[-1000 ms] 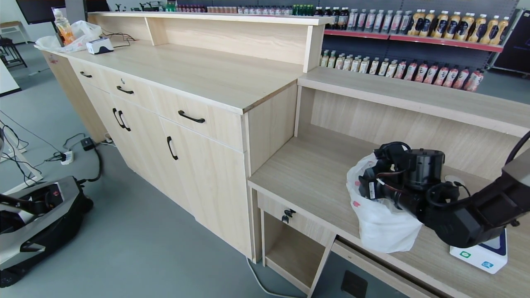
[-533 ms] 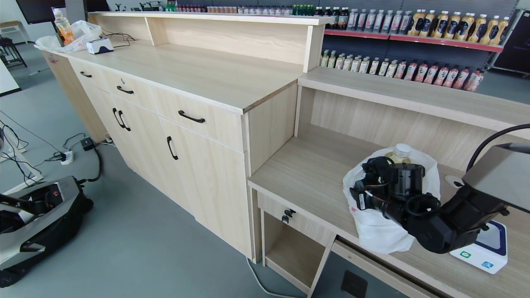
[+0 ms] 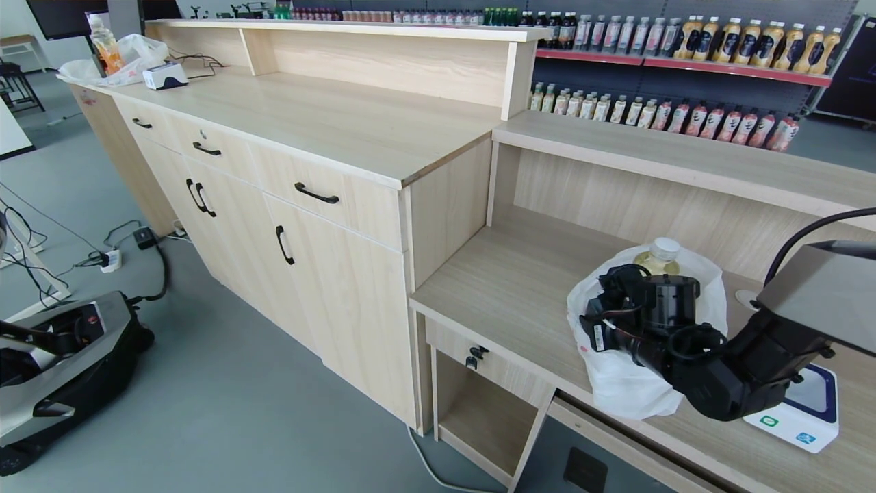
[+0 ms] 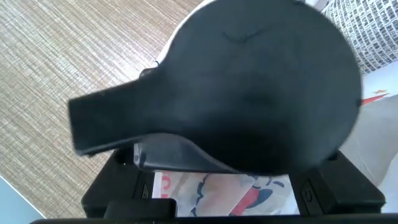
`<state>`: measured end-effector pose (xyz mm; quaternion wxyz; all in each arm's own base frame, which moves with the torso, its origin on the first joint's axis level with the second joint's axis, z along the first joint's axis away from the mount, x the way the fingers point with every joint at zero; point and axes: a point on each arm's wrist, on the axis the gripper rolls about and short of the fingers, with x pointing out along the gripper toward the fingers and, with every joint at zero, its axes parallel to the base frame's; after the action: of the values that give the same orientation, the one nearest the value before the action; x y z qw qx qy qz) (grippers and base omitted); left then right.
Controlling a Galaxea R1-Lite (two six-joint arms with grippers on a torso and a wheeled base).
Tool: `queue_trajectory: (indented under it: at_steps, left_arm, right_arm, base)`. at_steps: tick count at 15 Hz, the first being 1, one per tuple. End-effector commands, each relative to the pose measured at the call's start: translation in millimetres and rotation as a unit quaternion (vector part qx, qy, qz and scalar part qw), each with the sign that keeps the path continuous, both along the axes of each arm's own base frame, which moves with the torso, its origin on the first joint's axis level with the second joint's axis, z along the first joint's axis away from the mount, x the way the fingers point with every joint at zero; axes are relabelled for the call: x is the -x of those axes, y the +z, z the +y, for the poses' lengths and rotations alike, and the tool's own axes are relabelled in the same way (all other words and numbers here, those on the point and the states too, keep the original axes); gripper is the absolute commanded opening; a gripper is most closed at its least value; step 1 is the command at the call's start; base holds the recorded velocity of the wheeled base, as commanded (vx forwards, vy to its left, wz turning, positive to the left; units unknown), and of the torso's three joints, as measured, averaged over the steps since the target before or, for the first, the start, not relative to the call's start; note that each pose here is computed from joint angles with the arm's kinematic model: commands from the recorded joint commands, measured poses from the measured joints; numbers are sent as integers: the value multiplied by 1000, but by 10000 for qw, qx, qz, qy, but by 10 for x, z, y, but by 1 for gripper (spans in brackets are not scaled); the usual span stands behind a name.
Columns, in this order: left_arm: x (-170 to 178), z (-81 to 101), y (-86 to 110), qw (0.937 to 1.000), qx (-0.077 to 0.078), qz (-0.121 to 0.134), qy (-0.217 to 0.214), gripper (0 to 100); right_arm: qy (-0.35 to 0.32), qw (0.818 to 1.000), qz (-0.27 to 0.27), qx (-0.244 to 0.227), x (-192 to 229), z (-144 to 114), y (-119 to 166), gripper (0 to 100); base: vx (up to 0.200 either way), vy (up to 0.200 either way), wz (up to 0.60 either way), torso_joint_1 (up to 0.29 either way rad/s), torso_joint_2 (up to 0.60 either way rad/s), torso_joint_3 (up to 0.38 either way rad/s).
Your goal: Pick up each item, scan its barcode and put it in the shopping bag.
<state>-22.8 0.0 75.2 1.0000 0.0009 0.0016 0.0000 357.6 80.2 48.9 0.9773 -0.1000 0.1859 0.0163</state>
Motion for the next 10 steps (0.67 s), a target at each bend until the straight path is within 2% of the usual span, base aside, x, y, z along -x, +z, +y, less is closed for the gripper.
queue_trajectory:
  at_steps: [1,3,4,10]
  left_arm:
    - [0,0,0,10000,1,-1,0,100]
    - [0,0,0,10000,1,-1,0,100]
    - [0,0,0,10000,1,-1,0,100]
    - [0,0,0,10000,1,-1,0,100]
  right_arm:
    - [-58,10000,35,-13,-2,-33,-12,0]
    - [-121,9999,12,-62,-14,-64,0,0]
    - [-154,9998,-47,-85,-23,-91,26,100]
    - [-300,9993,-138,-169,-3,-202,134,100]
  base:
    - [0,0,0,0,0,0]
    - [0,0,0,0,0,0]
    - [0,0,0,0,0,0]
    - [0,0,0,0,0,0]
